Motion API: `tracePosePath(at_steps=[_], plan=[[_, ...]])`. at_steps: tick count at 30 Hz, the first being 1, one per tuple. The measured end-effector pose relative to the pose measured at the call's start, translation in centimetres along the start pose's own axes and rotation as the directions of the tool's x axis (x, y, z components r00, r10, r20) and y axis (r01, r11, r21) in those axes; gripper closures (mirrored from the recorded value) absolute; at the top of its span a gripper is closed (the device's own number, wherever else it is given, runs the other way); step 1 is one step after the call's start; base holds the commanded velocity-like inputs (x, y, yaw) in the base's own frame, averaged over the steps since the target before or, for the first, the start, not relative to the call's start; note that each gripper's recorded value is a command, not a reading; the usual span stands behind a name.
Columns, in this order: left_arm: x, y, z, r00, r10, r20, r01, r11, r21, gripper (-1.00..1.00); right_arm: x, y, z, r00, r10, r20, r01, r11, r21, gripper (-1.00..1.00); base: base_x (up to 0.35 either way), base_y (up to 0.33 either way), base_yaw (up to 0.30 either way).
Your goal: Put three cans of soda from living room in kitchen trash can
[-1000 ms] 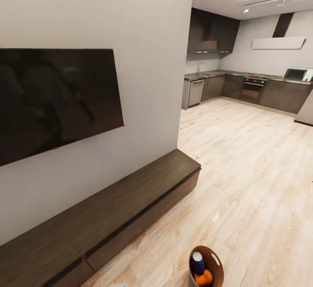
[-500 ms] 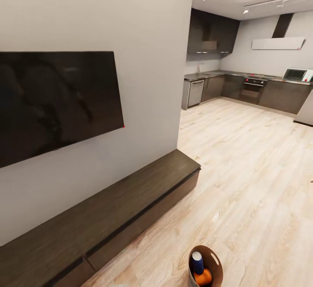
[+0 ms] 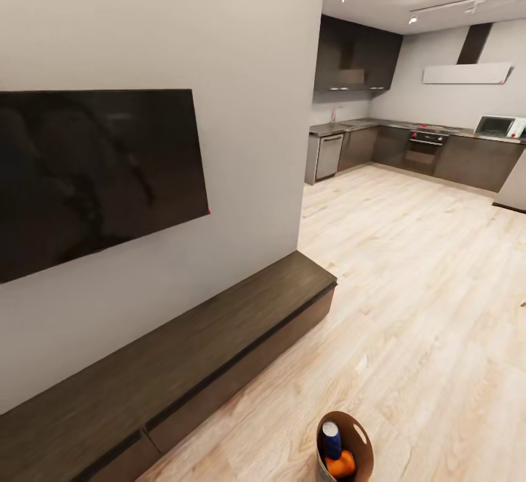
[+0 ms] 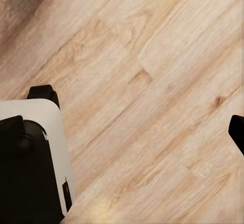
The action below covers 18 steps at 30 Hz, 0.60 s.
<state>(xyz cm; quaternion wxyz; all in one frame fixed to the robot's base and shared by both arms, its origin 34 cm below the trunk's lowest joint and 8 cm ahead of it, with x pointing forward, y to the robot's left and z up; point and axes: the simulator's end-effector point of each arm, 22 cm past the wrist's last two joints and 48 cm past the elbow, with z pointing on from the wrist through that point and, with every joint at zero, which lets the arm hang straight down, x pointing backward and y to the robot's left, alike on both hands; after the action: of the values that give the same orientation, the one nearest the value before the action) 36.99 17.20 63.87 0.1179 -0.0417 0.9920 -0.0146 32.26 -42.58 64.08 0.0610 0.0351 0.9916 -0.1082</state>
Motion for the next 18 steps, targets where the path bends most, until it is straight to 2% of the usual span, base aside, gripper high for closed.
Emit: tracePosePath(at_steps=[4, 11, 12, 13, 18], plan=[[0.0, 0.1, 0.0, 1.000, 0.000, 0.000, 0.000, 1.000, -0.003, -1.00, 1.4, 0.4, 0.1, 1.000, -0.003, -0.021, 0.003, 1.000, -0.007, -1.00, 0.000, 0.000, 0.000], [0.1, 0.1, 0.0, 1.000, 0.000, -0.002, 0.000, 1.000, -0.006, -1.00, 7.1, 6.6, -0.2, 0.994, -0.022, -0.104, 0.013, 0.996, -0.090, -1.00, 0.000, 0.000, 0.000], [0.1, 0.1, 0.0, 1.000, 0.000, -0.002, 0.000, 1.000, -0.007, -1.00, 8.5, 8.4, -0.5, 0.992, -0.028, -0.121, 0.015, 0.993, -0.114, -1.00, 0.000, 0.000, 0.000], [0.1, 0.1, 0.0, 1.000, 0.000, -0.002, 0.000, 1.000, -0.007, -1.00, 9.1, 9.3, -0.6, 0.991, -0.032, -0.128, 0.016, 0.992, -0.126, -1.00, 0.000, 0.000, 0.000], [0.0, 0.1, 0.0, 1.000, 0.000, -0.001, 0.000, 1.000, -0.006, -1.00, 11.1, 11.7, -1.1, 0.987, -0.041, -0.153, 0.017, 0.987, -0.157, -1.00, 0.000, 0.000, 0.000]])
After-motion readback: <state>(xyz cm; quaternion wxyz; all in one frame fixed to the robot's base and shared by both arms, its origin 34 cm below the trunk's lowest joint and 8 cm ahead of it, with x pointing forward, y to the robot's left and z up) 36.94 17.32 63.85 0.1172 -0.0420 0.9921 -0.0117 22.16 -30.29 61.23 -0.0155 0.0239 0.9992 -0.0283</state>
